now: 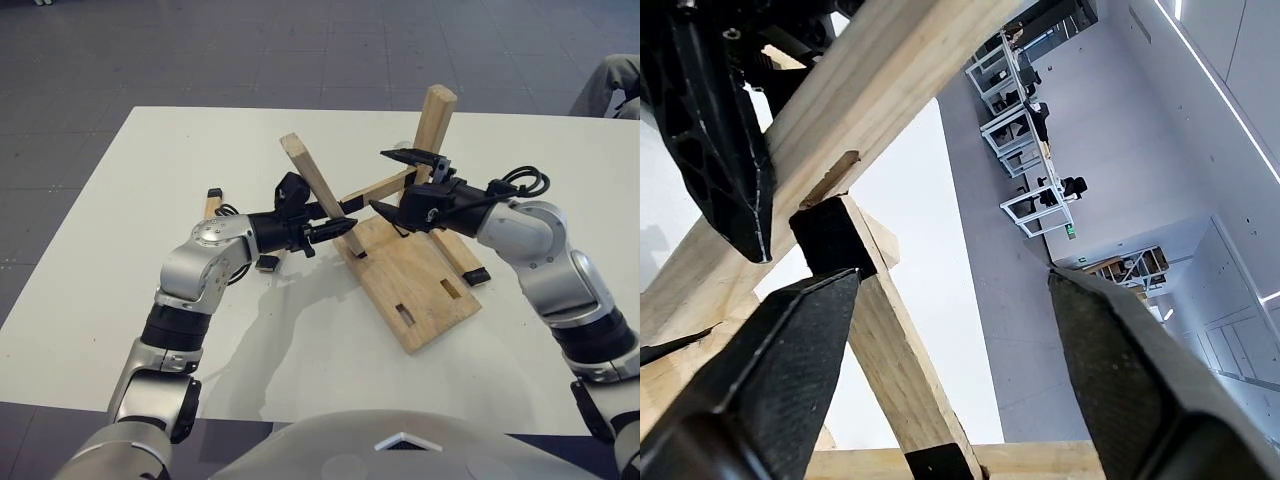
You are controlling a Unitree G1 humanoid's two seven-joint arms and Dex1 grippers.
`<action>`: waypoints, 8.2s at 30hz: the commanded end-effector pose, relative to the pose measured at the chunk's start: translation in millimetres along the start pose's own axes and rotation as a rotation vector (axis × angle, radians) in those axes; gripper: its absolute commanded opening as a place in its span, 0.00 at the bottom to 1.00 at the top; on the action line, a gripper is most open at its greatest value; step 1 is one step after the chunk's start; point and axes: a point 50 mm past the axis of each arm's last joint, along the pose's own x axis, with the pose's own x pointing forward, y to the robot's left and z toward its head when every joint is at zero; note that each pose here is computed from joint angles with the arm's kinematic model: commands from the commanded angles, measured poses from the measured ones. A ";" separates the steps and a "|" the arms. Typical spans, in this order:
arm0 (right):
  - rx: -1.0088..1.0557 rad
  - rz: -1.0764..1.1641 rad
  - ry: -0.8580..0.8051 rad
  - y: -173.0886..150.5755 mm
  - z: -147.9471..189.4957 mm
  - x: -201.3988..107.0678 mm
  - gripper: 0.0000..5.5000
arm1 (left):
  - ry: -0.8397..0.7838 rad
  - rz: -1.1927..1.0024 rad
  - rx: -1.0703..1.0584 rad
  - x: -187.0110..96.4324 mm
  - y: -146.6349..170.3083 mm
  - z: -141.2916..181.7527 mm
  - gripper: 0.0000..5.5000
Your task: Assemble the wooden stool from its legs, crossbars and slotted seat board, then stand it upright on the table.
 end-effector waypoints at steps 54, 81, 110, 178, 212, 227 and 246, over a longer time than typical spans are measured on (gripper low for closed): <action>-0.157 -0.026 0.022 12.4 -10.7 32.5 0.25 | 0.175 0.031 -0.070 -0.4 0.8 -35.3 0.37; -0.137 -0.065 0.017 8.7 -9.4 34.8 0.25 | 0.221 0.031 -0.088 -1.2 7.8 -40.6 0.37; -0.081 0.005 0.040 20.7 -14.3 27.0 0.75 | 0.221 0.040 -0.088 -0.5 9.1 -41.1 0.37; 0.348 0.427 0.258 62.9 -47.7 -46.9 0.92 | 0.445 -0.137 -0.034 5.2 -1.0 -56.7 0.37; 0.976 0.187 0.197 -20.1 -42.7 -78.0 0.46 | 0.407 -0.104 -0.035 3.9 -0.7 -54.8 0.37; 1.027 -0.648 0.703 -37.6 -156.9 -43.8 0.46 | 0.414 -0.125 -0.015 9.0 -1.2 -52.2 0.37; 0.983 -0.446 0.654 -18.0 -88.5 -68.0 0.46 | 0.406 -0.117 -0.018 5.3 -3.9 -54.9 0.37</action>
